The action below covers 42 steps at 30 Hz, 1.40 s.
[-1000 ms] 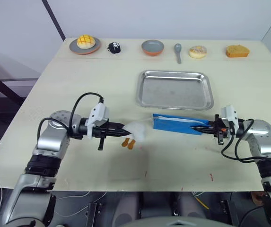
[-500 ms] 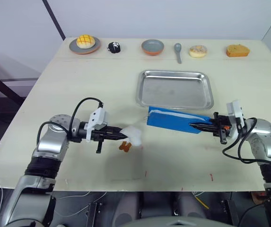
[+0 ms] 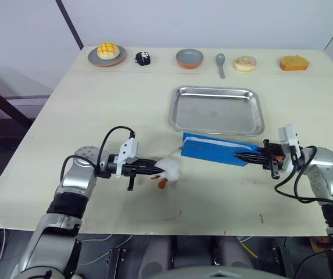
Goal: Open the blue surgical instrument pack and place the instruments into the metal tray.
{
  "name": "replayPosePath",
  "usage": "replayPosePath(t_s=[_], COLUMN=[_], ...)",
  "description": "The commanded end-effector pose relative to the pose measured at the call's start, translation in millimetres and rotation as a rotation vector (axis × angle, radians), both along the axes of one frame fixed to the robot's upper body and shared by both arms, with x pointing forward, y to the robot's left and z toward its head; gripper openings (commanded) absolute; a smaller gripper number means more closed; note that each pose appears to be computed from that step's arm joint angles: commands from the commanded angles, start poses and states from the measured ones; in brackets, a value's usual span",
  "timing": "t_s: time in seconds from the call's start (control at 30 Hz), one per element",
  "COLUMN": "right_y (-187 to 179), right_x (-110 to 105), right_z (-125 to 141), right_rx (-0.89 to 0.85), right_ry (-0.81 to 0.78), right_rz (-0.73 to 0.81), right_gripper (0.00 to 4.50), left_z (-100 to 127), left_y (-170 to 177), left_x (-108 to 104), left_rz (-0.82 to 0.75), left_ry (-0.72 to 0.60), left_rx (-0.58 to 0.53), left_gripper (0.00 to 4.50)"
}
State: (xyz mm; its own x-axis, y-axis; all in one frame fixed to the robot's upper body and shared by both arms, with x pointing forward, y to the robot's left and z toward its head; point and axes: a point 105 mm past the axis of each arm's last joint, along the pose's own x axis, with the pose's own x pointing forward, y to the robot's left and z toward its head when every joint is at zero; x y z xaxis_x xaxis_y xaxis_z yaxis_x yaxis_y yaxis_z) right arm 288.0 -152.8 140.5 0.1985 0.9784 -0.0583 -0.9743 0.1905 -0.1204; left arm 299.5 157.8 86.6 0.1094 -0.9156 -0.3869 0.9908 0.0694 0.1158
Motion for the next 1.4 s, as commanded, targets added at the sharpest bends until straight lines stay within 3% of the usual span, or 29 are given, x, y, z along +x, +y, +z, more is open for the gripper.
replayPosePath(t_s=[0.03,0.5,0.6,0.8,1.1,1.4], right_y=[-4,0,0,3,5,19], right_x=[-2,2,1,1,0,2], right_z=[18,72,70,41,21,12], right_rx=[0.021,0.358,0.318,0.134,0.041,0.023], right_ry=[-0.064,0.006,-0.003,-0.097,-0.139,-0.161], right_rz=[0.004,-0.03,-0.031,-0.021,0.004,0.033], right_gripper=[0.0,0.0,0.0,0.0,0.0,0.0], left_z=[-38,-47,-45,-18,20,25], left_y=[5,2,0,12,47,64], left_x=[-10,-14,-13,-4,-9,1], left_rz=[0.005,-0.009,-0.011,0.005,-0.017,-0.003], left_ry=[0.104,0.12,0.114,0.066,0.085,0.039], left_rx=[0.122,0.115,0.103,0.088,0.161,0.276], left_gripper=[0.04,0.04,0.04,0.04,0.04,0.04])
